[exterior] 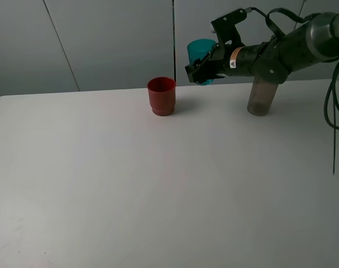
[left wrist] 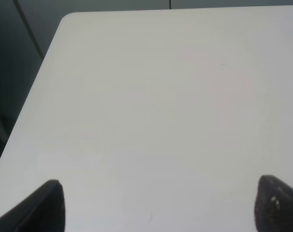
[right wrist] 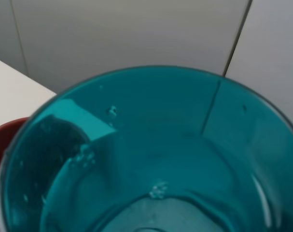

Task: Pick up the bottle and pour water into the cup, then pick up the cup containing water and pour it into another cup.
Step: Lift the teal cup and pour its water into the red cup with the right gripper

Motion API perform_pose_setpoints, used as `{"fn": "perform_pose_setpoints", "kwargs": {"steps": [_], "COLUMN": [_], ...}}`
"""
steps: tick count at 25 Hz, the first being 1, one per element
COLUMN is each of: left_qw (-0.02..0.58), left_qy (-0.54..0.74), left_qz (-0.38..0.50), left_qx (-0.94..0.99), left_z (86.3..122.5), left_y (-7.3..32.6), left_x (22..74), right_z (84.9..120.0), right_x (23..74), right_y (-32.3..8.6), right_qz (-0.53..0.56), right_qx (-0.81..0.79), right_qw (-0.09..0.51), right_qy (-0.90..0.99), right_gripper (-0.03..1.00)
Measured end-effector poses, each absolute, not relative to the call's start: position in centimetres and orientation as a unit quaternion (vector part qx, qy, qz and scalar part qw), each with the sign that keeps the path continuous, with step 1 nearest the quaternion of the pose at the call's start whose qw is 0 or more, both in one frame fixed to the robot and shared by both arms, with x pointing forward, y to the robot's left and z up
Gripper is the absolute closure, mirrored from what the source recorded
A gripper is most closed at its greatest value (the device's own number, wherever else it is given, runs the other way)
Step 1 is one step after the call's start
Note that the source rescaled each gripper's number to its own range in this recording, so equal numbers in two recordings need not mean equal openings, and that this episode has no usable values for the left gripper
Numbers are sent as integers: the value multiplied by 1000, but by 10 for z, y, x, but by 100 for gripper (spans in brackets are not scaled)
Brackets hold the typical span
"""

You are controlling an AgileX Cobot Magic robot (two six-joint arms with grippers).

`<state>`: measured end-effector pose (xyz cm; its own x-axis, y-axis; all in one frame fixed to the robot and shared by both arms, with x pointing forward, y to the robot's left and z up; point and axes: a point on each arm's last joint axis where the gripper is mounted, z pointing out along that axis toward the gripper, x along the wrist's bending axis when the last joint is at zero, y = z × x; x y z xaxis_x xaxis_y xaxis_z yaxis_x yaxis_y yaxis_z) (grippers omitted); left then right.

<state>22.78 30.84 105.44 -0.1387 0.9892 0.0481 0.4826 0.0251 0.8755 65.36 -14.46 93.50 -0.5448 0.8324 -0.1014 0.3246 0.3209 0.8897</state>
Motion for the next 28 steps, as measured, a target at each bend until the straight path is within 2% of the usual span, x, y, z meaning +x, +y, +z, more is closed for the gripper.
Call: {"fn": "perform_pose_setpoints", "kwargs": {"steps": [13, 28], "left_qw": [318, 316], "left_qy": [641, 638], "left_qz": [398, 399], "left_qx": [574, 577], "left_z": [1054, 1054], "left_y": [308, 308], "left_x": [228, 228], "right_z": [963, 957], "right_x": [669, 687], "right_y": [-125, -98], "right_qz": [401, 371], "right_qx": [382, 378], "right_qw": [314, 320], "right_qy": [771, 786], "right_gripper": [90, 90]}}
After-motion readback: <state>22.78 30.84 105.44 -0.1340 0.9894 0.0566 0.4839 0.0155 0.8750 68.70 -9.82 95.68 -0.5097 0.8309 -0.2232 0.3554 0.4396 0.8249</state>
